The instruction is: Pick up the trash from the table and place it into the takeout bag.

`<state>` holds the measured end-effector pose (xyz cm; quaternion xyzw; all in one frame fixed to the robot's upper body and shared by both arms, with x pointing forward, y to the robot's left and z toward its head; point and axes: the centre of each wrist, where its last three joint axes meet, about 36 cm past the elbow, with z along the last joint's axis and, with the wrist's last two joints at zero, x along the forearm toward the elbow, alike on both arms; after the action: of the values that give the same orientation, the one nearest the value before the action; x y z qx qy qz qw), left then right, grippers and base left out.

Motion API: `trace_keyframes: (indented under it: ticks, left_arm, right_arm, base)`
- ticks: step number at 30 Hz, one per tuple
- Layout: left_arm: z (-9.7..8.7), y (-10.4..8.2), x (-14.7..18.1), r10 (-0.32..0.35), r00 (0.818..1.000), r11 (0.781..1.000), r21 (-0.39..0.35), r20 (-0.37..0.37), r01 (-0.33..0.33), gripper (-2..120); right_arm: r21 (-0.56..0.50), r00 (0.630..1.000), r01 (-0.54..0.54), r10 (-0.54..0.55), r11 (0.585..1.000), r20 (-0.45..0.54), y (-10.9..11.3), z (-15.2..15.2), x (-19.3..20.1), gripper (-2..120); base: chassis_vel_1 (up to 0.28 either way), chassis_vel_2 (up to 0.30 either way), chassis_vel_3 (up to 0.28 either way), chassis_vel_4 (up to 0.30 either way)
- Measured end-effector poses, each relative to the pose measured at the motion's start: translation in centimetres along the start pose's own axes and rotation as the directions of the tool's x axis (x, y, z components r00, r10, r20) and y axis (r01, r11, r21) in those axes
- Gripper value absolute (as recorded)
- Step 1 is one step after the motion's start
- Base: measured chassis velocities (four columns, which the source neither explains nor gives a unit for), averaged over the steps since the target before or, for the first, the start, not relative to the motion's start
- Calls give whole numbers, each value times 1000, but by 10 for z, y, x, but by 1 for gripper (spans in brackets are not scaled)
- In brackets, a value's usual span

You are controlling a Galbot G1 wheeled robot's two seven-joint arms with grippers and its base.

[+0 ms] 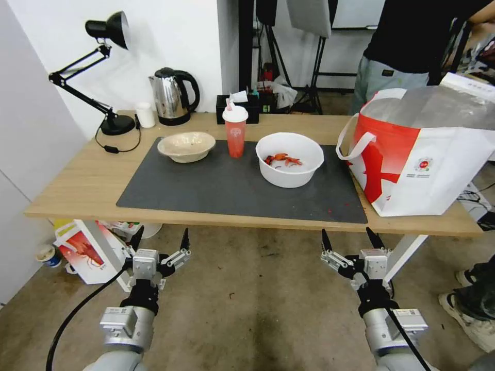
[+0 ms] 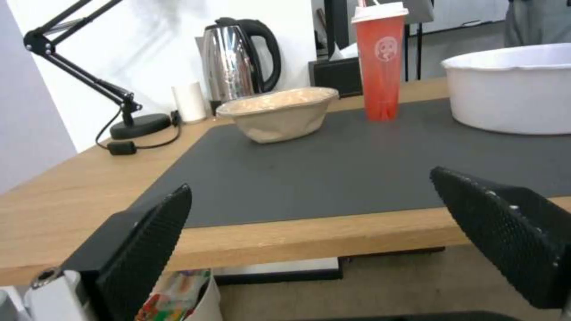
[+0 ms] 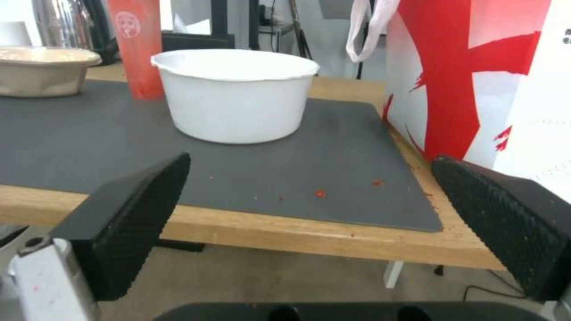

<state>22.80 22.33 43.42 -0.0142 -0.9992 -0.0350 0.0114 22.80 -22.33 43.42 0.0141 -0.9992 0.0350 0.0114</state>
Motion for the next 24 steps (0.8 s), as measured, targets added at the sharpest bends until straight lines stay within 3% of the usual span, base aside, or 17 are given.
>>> trace_keyframes:
  ticks: [16, 24]
  left_arm:
    - [0, 0, 0, -1, 1000, 1000, 0, -6, 1, 100]
    - [-17, 9, -9, -7, 991, 999, 45, -131, 13, 100]
  right_arm:
    - [-1, 1000, 3, -3, 1000, -4, 0, 0, 0, 100]
    - [-39, 992, 61, -65, 997, -113, 8, -22, -12, 100]
  base:
    - [0, 0, 0, 0]
    - [0, 0, 0, 0]
